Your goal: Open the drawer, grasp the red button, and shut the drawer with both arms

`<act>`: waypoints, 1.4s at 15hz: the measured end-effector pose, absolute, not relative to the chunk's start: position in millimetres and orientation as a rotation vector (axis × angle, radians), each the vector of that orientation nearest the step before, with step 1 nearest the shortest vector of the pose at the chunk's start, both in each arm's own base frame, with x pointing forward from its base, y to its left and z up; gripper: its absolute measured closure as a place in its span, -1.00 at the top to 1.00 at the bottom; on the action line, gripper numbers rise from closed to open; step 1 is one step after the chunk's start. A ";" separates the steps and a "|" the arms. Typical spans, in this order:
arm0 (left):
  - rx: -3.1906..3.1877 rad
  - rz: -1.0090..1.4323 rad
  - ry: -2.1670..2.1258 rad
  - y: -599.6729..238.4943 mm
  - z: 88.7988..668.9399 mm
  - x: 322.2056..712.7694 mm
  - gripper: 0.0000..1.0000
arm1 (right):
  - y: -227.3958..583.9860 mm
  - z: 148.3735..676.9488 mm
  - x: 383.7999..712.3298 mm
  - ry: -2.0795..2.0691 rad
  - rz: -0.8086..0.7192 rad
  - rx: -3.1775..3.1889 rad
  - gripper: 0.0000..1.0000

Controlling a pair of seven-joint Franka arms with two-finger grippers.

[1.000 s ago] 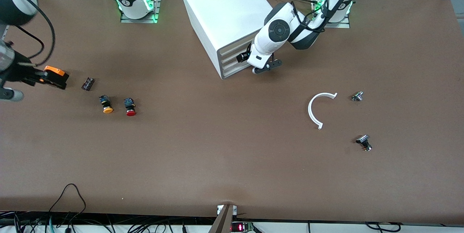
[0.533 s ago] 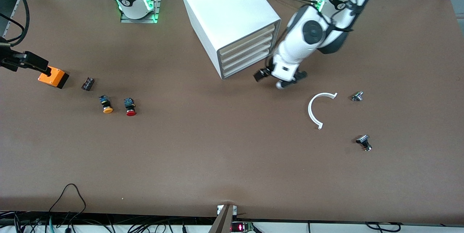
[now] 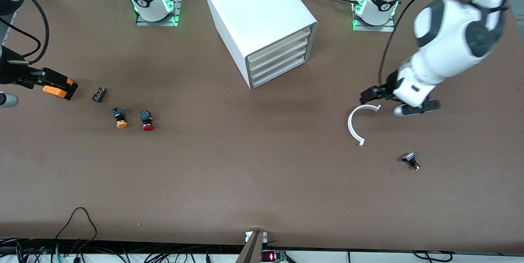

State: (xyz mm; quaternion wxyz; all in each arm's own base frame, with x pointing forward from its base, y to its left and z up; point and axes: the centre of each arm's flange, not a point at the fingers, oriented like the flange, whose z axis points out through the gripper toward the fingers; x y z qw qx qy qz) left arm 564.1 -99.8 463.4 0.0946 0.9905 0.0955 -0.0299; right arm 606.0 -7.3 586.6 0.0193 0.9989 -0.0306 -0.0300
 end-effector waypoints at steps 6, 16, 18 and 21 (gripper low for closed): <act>3.141 -0.037 -0.028 -44.1 577.6 559.0 0.99 | -21.7 587.4 606.6 -0.017 -0.084 3.102 1.00; 3.196 -0.035 -0.082 -50.1 597.8 556.1 0.99 | -22.6 600.6 592.1 -0.164 -0.128 3.098 1.00; 3.196 -0.037 -0.081 -49.9 597.4 556.3 0.99 | -22.7 601.2 592.9 -0.112 -0.118 3.102 1.00; 3.196 -0.038 -0.079 -49.3 597.3 556.3 0.99 | -23.4 602.3 594.6 -0.032 -0.095 3.106 1.00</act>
